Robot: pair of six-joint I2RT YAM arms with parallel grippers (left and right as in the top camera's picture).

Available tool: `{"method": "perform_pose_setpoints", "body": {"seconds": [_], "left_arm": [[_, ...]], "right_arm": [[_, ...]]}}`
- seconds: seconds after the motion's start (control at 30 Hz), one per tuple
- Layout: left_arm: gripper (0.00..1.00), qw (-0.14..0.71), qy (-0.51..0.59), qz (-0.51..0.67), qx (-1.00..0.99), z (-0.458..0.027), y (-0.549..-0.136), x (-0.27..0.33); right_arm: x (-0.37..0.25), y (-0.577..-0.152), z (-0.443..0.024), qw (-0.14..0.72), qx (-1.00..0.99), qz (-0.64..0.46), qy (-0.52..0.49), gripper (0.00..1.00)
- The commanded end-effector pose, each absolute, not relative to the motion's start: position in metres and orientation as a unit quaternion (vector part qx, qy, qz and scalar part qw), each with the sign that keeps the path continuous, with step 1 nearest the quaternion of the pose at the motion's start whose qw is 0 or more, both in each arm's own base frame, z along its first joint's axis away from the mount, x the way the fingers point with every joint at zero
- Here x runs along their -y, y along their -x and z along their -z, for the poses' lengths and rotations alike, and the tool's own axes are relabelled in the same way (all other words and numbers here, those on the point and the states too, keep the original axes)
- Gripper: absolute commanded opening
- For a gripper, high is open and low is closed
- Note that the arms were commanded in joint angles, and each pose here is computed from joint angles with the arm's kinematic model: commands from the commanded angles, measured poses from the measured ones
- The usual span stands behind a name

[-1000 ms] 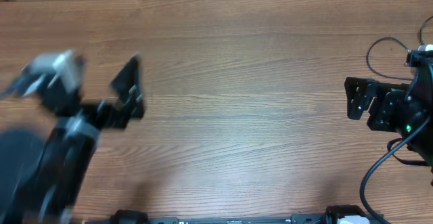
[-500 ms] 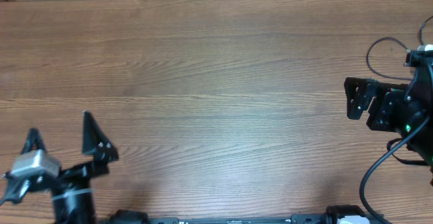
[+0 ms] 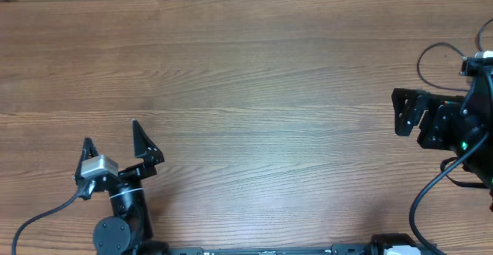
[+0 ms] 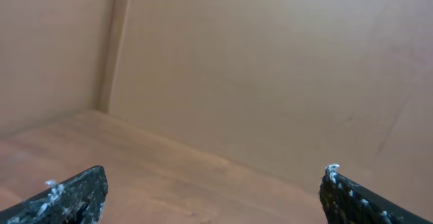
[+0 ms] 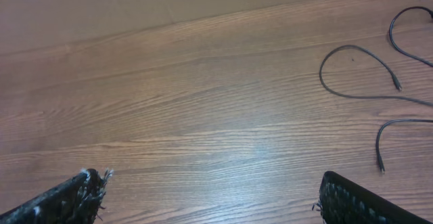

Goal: Untangle cables

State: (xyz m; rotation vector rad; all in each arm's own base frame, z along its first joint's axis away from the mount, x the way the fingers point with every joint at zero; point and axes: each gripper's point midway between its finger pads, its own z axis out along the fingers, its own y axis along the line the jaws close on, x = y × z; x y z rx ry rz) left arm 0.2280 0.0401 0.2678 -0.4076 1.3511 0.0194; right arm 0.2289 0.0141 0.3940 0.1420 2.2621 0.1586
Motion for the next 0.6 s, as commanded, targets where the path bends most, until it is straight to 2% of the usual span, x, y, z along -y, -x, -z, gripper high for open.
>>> {"method": "perform_pose_setpoints", "body": {"seconds": [0.0, 0.17, 0.4, 0.57], "left_arm": [[1.00, 0.756, 0.219, -0.047, -0.615, -0.255, -0.222, -0.057], [1.00, 0.749, 0.239, -0.071, -0.614, -0.236, -0.219, -0.069], [1.00, 0.739, 0.200, -0.057, -0.641, -0.213, -0.230, -0.065], [0.99, 0.702, 0.167, -0.033, -0.692, -0.171, -0.240, -0.049]], "right_arm": [[-0.013, -0.229, -0.396, 0.425, -0.901, -0.061, -0.059, 1.00], [-0.013, -0.229, -0.396, 0.425, -0.901, -0.061, -0.059, 1.00], [-0.013, -0.229, -0.396, 0.425, -0.901, -0.061, -0.059, 1.00], [-0.013, -0.229, -0.396, 0.425, -0.901, -0.061, -0.059, 1.00]]}}
